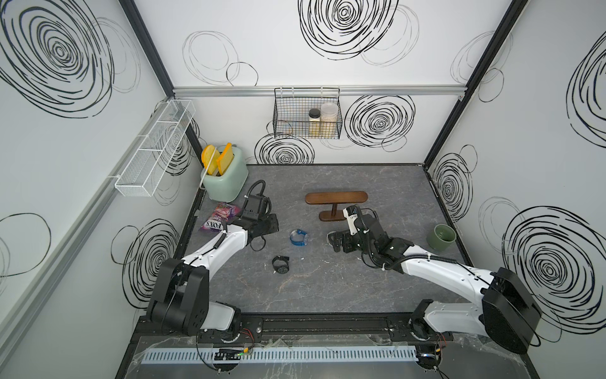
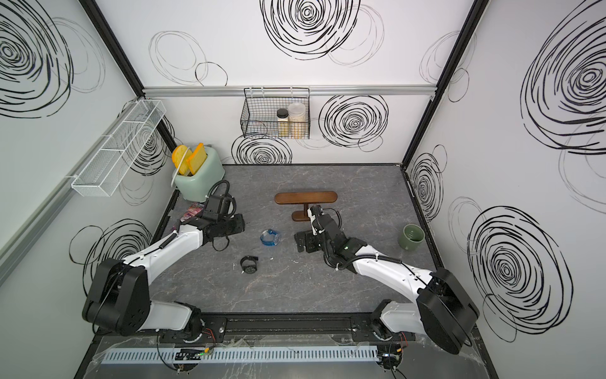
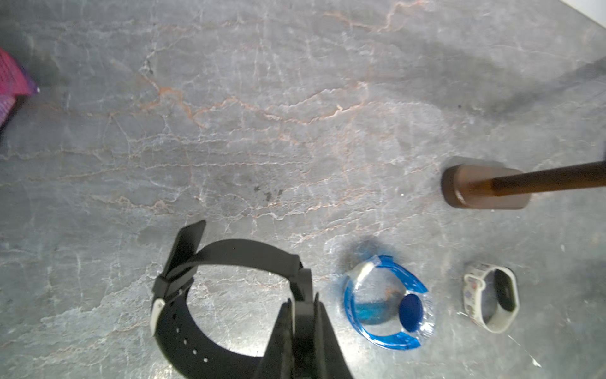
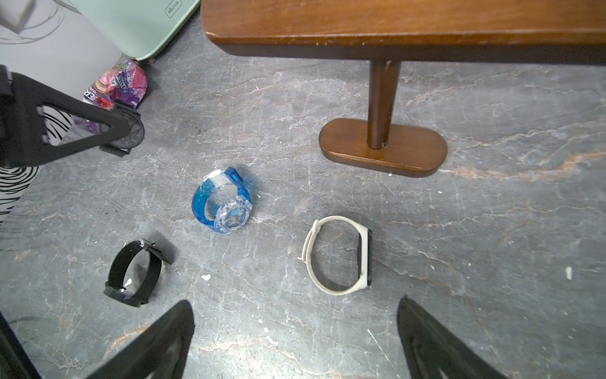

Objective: Place watch on stand
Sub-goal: Pick up the watch at the center of the board.

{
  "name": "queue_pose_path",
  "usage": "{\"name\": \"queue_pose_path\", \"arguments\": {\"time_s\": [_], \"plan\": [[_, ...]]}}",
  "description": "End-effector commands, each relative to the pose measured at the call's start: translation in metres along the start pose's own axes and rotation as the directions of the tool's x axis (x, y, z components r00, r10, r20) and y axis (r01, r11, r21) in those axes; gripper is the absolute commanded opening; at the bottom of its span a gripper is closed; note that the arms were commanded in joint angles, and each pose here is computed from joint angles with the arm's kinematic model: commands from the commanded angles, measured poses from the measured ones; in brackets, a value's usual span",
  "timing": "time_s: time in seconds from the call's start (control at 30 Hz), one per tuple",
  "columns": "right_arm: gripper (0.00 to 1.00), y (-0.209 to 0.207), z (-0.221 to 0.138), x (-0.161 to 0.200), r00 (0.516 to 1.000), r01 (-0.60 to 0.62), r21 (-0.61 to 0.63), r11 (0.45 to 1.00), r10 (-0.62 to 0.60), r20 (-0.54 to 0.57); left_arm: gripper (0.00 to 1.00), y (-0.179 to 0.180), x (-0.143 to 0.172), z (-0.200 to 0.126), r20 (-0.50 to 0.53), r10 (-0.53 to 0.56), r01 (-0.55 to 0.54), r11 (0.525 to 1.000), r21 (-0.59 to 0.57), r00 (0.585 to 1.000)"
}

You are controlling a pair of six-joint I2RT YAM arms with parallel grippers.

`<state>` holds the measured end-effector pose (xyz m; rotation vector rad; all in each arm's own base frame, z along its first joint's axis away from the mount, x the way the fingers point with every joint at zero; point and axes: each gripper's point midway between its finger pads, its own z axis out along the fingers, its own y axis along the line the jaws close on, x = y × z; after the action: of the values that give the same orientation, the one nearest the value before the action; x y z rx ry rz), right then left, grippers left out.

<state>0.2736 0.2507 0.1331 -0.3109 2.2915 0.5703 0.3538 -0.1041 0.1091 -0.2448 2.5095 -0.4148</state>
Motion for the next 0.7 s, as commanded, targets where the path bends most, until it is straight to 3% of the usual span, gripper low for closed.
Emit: {"name": "queue_pose_path", "arguments": {"time_s": [0.0, 0.2, 0.4, 0.53, 0.67], "plan": [[0.98, 0.0, -0.01, -0.018, 0.998, 0.007, 0.009, 1.0, -0.007, 0.056, 0.0, -0.03, -0.021, -0.028, 0.05, 0.058, -0.064, 0.989, 0.136, 0.997], [0.98, -0.01, -0.025, -0.048, 0.994, 0.02, -0.01, 1.0, -0.019, 0.106, 0.0, -0.075, -0.042, -0.072, 0.136, 0.066, -0.115, 0.913, 0.392, 0.988], [0.97, -0.015, -0.049, -0.075, 0.969, 0.088, -0.036, 0.995, -0.077, 0.236, 0.0, -0.109, -0.044, -0.099, 0.076, 0.011, -0.058, 0.76, 0.648, 0.997], [0.91, -0.013, -0.055, -0.084, 0.964, 0.093, -0.064, 0.994, -0.073, 0.257, 0.0, -0.128, -0.041, -0.12, 0.057, 0.006, -0.047, 0.654, 0.755, 0.998], [0.78, 0.006, -0.058, -0.096, 0.96, 0.083, -0.182, 0.98, -0.03, 0.277, 0.0, -0.148, -0.035, -0.144, 0.048, 0.026, -0.054, 0.551, 0.833, 0.999]]}}
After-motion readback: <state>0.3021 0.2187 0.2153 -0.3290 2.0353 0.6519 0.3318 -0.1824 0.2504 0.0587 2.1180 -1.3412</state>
